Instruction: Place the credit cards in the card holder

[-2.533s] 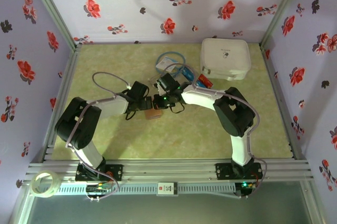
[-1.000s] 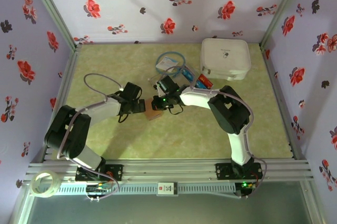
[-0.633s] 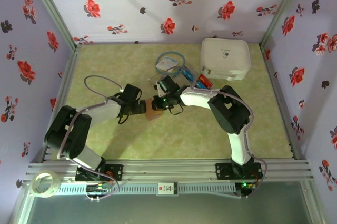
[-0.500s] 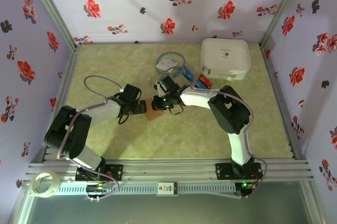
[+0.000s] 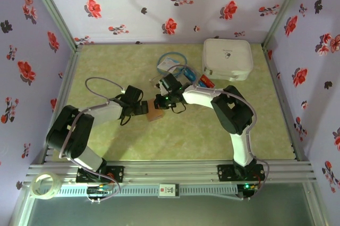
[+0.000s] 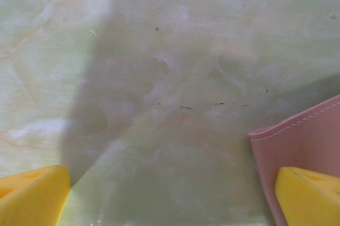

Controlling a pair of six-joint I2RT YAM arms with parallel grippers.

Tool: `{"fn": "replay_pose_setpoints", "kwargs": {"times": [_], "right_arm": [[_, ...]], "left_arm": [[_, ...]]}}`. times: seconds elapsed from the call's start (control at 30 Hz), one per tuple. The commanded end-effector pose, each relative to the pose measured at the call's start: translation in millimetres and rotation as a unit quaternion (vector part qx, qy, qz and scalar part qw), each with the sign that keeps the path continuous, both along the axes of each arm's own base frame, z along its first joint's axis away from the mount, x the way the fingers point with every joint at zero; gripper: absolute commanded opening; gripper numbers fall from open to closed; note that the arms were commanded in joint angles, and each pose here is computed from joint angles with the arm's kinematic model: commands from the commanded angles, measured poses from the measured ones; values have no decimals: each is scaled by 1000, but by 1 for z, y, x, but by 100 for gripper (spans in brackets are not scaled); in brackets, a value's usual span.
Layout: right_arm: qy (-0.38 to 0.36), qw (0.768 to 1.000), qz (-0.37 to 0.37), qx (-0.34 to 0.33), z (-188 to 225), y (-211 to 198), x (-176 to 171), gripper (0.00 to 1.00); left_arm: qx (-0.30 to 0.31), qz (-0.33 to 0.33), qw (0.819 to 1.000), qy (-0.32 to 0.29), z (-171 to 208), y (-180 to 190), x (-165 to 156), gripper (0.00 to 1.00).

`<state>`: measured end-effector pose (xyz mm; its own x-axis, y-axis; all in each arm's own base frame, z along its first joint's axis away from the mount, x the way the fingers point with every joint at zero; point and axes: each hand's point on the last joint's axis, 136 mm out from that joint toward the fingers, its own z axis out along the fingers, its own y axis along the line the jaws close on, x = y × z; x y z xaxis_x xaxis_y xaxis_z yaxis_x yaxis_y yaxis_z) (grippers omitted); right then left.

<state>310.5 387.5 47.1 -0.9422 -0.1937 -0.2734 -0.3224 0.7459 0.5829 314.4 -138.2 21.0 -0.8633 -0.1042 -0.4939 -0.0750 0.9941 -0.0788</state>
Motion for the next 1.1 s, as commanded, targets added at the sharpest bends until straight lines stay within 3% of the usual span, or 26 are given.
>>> {"fn": "replay_pose_setpoints", "kwargs": {"times": [0.0,1.07], "right_arm": [[10,1000,-5,20,16,4,5,0],[54,998,5,35,-8,14,-10,0]], "left_arm": [[40,4,998,57,-33,18,-28,100],[46,1,997,64,-41,19,-29,100]]}}
